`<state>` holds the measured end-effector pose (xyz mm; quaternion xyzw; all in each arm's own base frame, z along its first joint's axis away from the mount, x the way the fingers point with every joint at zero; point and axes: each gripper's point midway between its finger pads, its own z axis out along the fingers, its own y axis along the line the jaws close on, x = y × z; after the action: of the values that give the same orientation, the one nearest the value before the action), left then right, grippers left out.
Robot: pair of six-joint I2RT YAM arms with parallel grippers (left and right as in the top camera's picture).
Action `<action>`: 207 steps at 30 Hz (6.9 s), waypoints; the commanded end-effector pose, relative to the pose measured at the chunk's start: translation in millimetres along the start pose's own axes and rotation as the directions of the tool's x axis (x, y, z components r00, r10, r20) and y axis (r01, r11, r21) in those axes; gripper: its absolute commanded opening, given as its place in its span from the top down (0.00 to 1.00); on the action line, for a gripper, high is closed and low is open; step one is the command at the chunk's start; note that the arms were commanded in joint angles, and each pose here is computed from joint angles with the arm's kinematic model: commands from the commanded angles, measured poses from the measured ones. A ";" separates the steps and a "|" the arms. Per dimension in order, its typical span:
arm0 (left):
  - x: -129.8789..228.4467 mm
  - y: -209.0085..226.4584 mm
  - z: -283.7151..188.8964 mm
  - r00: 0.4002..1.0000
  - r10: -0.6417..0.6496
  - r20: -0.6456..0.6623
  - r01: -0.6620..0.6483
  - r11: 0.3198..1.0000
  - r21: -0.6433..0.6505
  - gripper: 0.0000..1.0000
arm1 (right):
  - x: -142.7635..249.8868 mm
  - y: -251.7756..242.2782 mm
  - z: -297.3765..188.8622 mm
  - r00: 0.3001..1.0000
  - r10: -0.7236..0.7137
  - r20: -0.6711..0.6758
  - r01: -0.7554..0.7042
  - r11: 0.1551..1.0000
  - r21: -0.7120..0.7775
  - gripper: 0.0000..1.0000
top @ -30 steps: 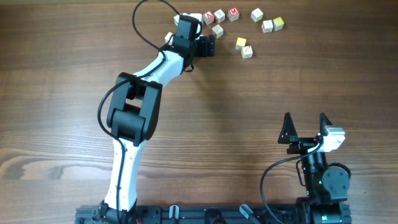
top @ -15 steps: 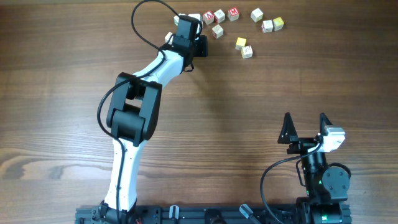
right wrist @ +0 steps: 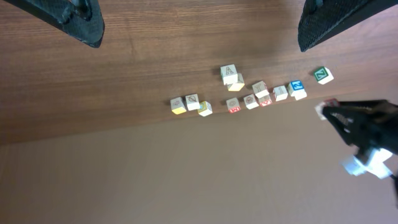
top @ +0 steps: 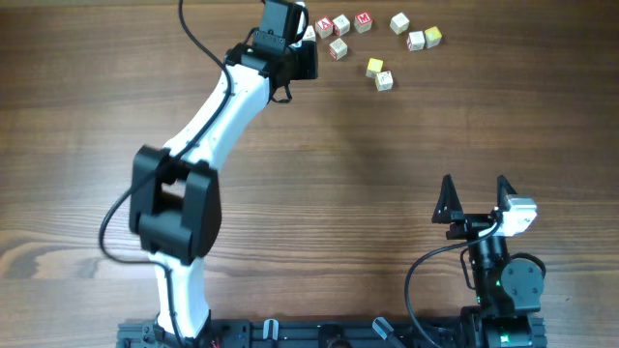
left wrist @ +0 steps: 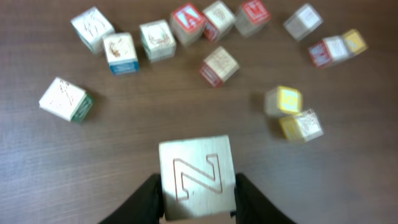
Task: Form a tower
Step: 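Close the left gripper on the red-lettered 'I' block and lift, then carry the block toward table center and set it down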
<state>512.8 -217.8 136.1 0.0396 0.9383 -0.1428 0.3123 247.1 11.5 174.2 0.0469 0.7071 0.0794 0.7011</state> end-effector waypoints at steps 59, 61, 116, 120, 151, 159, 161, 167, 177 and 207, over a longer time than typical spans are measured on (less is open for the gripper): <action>159.2 -60.0 57.7 0.924 -0.378 -0.060 0.370 0.923 -0.108 0.20 | -0.1 0.0 0.1 1.000 0.007 0.001 -0.006 1.000 -0.003 0.00; 158.7 -60.9 61.8 0.924 -0.378 -0.054 0.372 0.923 -0.100 0.23 | -0.1 0.0 0.1 1.000 0.007 0.001 -0.007 1.000 -0.003 0.00; 188.4 -37.7 43.2 0.977 -0.012 -0.214 -0.029 0.982 -0.188 0.70 | -0.1 0.0 0.1 1.000 0.007 0.001 -0.007 1.000 -0.003 0.00; 186.3 -38.2 43.8 0.979 -0.025 -0.202 -0.014 0.982 -0.190 0.64 | -0.1 0.0 0.1 1.000 0.007 0.001 -0.007 1.000 -0.003 0.00; 151.9 -41.8 40.7 0.997 -0.047 -0.063 0.034 0.979 -0.199 0.32 | -0.1 0.0 0.1 1.000 0.007 0.001 -0.007 1.000 -0.003 0.00; 149.6 -36.2 41.4 0.996 -0.058 -0.061 0.044 0.977 -0.207 0.49 | -0.1 0.0 0.1 1.000 0.007 0.001 -0.007 1.000 -0.003 0.00; 149.8 -36.1 41.5 0.996 -0.057 -0.061 0.043 0.977 -0.208 0.52 | -0.1 0.1 0.1 1.000 0.007 0.001 -0.007 1.000 -0.003 0.00; 149.8 -36.1 41.3 0.996 -0.062 -0.061 0.048 0.977 -0.208 0.59 | -0.1 0.0 0.1 1.000 0.007 0.001 -0.006 1.000 -0.003 0.00; 150.5 -35.6 41.2 0.996 -0.061 -0.064 0.046 0.977 -0.210 0.55 | -0.1 0.0 0.1 1.000 0.007 0.001 -0.006 1.000 -0.003 0.00; 107.9 74.3 -329.8 0.922 -0.231 0.312 0.331 0.888 -0.320 0.00 | -0.1 0.0 0.1 1.000 0.007 0.001 -0.007 1.000 -0.003 0.00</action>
<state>263.6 -71.3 286.1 -0.1277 0.9150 0.0078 0.3827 247.1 11.5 174.1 0.0469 0.7072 0.0794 0.7009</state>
